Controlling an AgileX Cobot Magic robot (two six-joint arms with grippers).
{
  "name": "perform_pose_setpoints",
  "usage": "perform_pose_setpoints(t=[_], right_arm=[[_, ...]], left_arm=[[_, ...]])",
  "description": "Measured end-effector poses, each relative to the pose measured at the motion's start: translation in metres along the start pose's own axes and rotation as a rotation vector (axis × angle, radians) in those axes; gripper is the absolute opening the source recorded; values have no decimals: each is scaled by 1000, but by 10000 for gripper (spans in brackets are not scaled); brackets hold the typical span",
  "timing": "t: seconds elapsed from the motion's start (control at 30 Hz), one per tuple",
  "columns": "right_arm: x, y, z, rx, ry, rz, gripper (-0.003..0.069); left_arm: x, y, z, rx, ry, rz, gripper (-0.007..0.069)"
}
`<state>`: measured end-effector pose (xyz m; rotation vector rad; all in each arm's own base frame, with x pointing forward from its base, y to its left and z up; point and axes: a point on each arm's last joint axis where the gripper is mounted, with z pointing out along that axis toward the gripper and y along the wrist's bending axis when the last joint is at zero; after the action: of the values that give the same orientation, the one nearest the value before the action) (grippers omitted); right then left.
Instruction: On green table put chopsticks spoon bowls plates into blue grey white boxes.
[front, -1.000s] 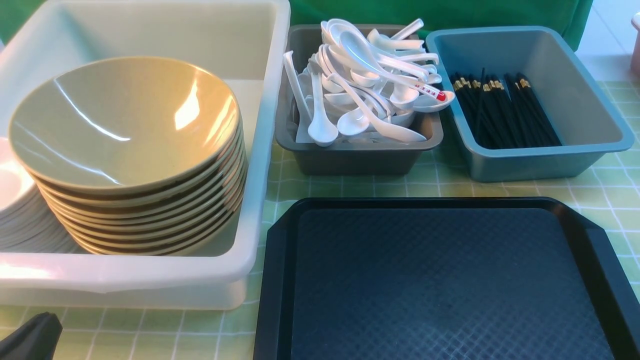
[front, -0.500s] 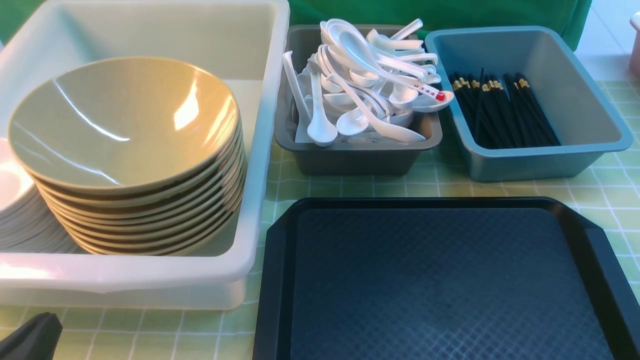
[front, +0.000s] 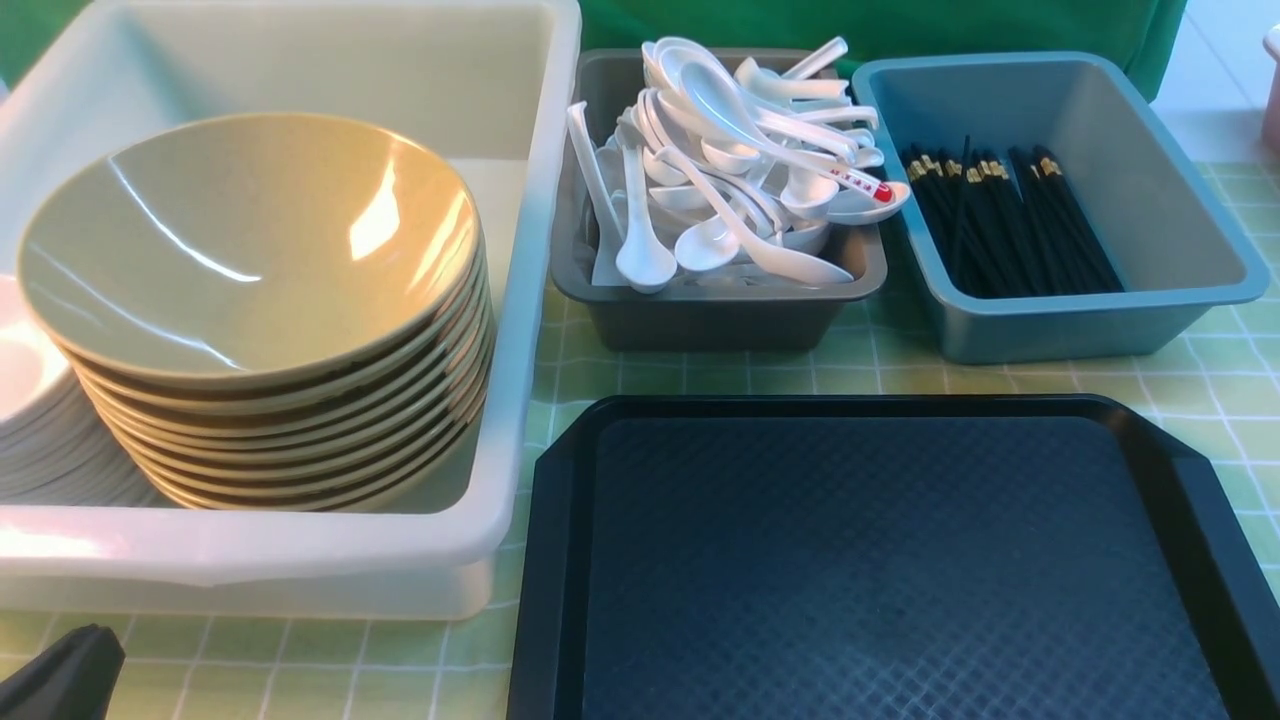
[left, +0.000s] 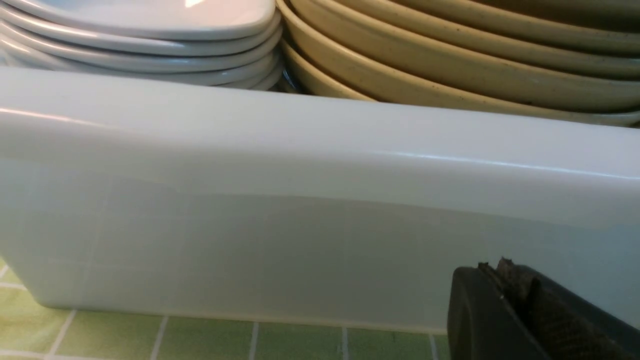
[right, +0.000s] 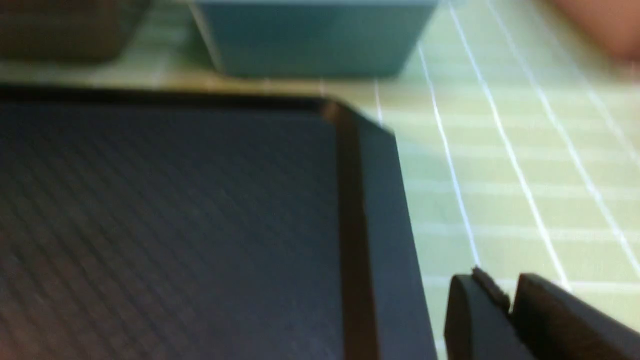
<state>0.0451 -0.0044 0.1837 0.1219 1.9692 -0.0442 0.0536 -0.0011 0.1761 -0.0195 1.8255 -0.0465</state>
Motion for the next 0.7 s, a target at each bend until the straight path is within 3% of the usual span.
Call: perform_pose_setpoints(t=[0.7], right_arm=[[6, 0, 9, -18, -72, -27, 141]], left_arm=[[0, 0, 0, 0, 1, 0, -1]])
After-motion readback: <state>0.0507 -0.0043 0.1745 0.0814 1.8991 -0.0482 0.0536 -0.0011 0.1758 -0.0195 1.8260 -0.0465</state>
